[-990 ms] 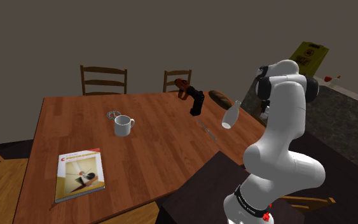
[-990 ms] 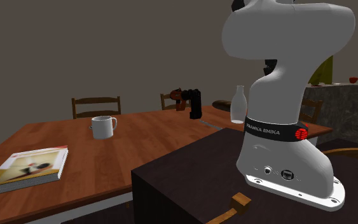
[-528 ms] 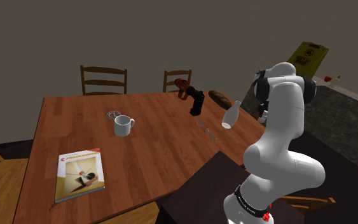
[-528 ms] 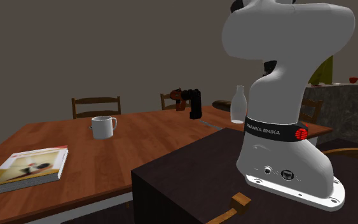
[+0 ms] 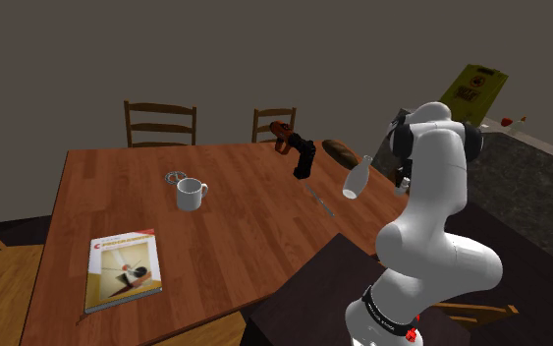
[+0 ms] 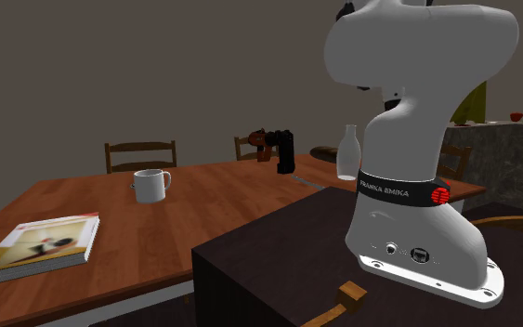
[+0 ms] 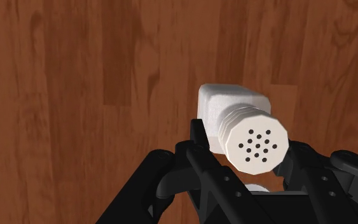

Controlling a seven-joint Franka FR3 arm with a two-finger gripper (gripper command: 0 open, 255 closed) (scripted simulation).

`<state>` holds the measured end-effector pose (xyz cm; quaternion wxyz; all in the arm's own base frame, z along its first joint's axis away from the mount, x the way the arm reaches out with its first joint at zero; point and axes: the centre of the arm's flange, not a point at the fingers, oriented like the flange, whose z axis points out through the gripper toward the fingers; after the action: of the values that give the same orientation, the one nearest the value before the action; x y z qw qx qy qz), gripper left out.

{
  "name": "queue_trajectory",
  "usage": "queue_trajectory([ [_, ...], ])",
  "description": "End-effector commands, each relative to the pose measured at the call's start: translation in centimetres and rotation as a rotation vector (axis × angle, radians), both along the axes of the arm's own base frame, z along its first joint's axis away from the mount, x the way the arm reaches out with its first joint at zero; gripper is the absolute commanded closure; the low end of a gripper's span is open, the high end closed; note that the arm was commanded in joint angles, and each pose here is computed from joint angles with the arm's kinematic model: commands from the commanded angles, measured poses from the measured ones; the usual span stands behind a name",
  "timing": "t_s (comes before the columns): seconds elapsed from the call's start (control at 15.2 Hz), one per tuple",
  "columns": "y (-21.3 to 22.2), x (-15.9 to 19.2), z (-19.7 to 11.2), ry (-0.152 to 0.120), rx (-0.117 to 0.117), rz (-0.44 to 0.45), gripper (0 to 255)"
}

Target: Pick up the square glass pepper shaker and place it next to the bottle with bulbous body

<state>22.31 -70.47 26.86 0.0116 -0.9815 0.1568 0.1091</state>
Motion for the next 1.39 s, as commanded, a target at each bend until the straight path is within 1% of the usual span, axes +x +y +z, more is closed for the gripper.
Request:
queue_trajectory([
  [0.0, 0.0, 0.0, -1.0, 0.000, 0.000, 0.000, 255],
  [1.32, 0.0, 0.0, -11.6, 0.000, 0.000, 0.000, 255],
])
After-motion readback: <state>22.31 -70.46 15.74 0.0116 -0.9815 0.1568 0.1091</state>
